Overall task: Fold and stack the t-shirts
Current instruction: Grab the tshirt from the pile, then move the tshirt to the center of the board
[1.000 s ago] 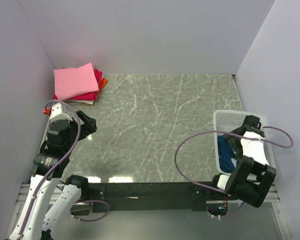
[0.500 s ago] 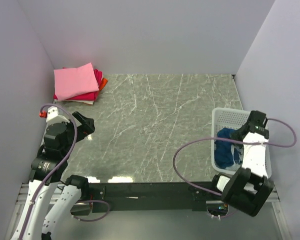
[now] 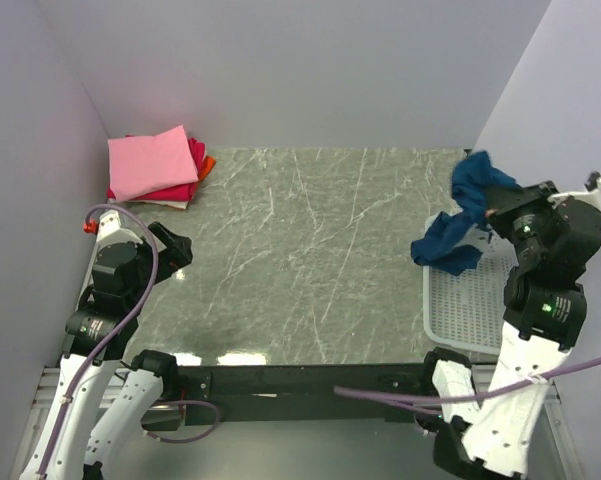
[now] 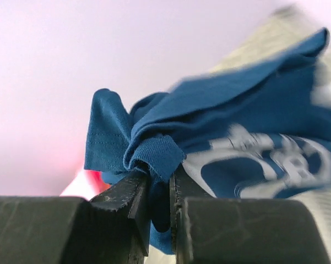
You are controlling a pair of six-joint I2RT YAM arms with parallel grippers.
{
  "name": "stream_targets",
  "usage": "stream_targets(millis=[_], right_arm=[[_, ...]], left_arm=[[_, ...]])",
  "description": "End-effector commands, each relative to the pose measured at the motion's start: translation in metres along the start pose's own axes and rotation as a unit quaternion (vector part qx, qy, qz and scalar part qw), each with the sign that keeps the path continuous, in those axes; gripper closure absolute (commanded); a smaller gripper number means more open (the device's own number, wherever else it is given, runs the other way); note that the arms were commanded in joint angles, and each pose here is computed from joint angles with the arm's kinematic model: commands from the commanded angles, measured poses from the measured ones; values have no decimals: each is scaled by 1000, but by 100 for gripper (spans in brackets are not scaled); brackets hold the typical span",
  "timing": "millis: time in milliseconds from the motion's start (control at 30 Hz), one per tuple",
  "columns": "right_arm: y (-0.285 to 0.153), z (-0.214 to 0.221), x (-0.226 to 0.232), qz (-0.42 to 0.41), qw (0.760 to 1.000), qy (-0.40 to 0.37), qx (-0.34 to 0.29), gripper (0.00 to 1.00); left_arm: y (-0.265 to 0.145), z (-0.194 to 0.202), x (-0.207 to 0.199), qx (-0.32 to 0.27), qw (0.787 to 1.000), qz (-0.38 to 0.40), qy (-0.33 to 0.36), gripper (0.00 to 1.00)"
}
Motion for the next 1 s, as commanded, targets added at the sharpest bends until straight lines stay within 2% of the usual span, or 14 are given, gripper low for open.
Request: stream_targets(millis=[0, 167, 233, 400, 500, 533, 567, 600, 667, 700, 733, 833, 900, 967], right_arm=[[-5, -4, 44, -135, 990, 10, 28, 100], [-20, 1, 109, -247, 964, -12, 95, 100], [-25, -4, 130, -271, 957, -22, 102, 100], [-46, 3, 183, -372, 917, -39, 143, 100], [-36, 25, 196, -377, 908, -36, 177, 100], [-33, 30, 195, -370, 911, -35, 181, 92], [-29, 36, 192, -350, 917, -26, 188, 79], [-13, 53, 180, -283, 940, -34, 188, 56], [-5, 64, 159, -209, 961, -25, 181, 40], [7, 81, 141, -149, 972, -47, 176, 19], [7, 83, 131, -132, 975, -53, 170, 13], [18, 114, 98, -61, 974, -110, 187, 12], [23, 134, 82, -25, 965, -143, 218, 11], [26, 153, 76, -32, 952, -161, 259, 11]], left_arm=[[0, -5, -6, -10, 1000, 20, -1, 1], [-1, -7, -8, -13, 1000, 23, 1, 1], [-1, -6, -9, -10, 1000, 26, -7, 1], [-2, -3, -7, -2, 1000, 26, -13, 1], [-3, -4, -5, -3, 1000, 11, -9, 1], [-4, -4, -4, -3, 1000, 9, -8, 0], [-5, -4, -3, -5, 1000, 6, -8, 1], [-6, -5, -3, -7, 1000, 3, -10, 1], [-7, -6, -3, -11, 1000, 4, -11, 1], [-8, -6, -3, -12, 1000, 6, -12, 1], [-8, -5, -3, -12, 1000, 5, -13, 1], [-7, -3, -1, -9, 1000, 2, -20, 1], [-2, 2, -1, 1, 1000, 3, -23, 1], [5, 8, -1, 19, 999, 6, -29, 1]])
Point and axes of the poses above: each gripper's point midway between its finger pads, its own y axis out along the fingers, its own x axis along the line the jaws close on, z = x × y, the point moved 10 cm from there along -y, back along the fingers, and after that the axes turned 5 degrees about -y, right-handed, at the moved point
